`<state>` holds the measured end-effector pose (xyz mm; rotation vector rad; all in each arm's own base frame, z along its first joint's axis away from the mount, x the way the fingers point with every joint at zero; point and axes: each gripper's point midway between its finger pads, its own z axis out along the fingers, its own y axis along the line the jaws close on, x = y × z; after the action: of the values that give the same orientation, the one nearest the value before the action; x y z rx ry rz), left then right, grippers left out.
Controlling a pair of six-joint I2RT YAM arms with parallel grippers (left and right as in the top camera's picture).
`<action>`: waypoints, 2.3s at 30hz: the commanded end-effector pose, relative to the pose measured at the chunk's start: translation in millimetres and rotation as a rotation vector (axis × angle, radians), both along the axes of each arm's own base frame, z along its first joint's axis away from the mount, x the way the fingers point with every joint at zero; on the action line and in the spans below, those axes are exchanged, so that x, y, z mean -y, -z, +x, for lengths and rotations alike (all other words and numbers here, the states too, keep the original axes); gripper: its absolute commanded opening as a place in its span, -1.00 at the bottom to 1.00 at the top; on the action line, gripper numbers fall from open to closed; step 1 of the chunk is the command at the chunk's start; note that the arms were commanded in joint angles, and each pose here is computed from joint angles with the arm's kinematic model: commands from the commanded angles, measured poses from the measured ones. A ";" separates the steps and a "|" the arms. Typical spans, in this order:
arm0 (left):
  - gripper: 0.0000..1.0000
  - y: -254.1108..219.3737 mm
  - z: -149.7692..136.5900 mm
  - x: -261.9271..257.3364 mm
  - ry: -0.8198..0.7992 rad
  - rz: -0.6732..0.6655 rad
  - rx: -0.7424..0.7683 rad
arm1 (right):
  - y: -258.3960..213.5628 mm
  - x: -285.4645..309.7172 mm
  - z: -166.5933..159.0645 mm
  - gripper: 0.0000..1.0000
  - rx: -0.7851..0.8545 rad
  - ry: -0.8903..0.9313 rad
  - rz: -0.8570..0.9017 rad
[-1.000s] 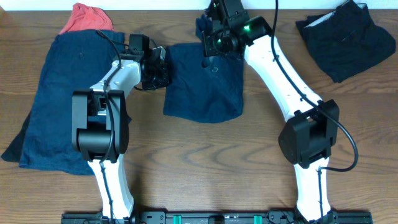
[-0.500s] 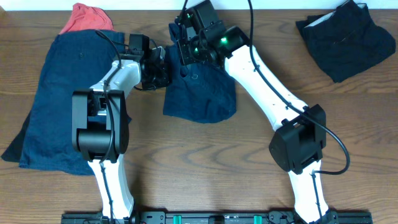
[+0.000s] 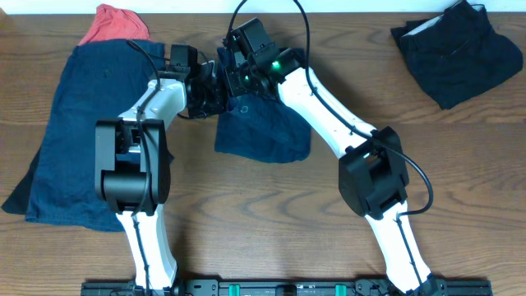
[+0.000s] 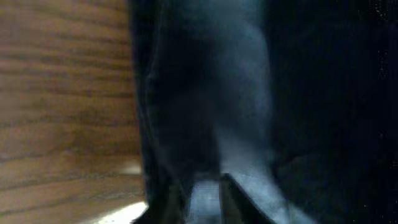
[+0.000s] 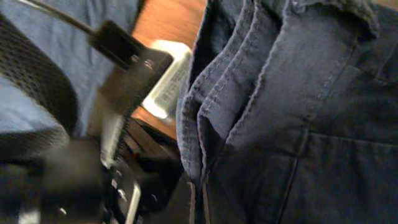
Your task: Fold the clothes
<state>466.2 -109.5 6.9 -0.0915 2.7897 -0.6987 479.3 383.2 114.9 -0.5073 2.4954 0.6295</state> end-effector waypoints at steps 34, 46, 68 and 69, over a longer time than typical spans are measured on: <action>0.96 -62.7 -29.3 -72.4 -0.136 0.228 -0.019 | -19.0 -17.9 6.2 -0.98 0.050 0.017 0.076; 0.96 -156.0 -36.2 -149.5 -0.354 0.220 0.158 | -30.0 -48.5 -12.1 -0.98 0.041 -0.073 0.160; 0.96 -169.2 -43.5 -166.6 -0.391 0.229 0.178 | -19.3 -54.0 -34.4 0.89 0.045 -0.169 0.078; 0.96 -169.2 -43.6 -166.6 -0.391 0.229 0.177 | -15.0 -43.4 -30.7 0.86 0.035 -0.167 0.055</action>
<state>424.2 55.3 179.8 -0.4875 2.5371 -0.2897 423.4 458.4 104.4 -0.7407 2.4436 0.7823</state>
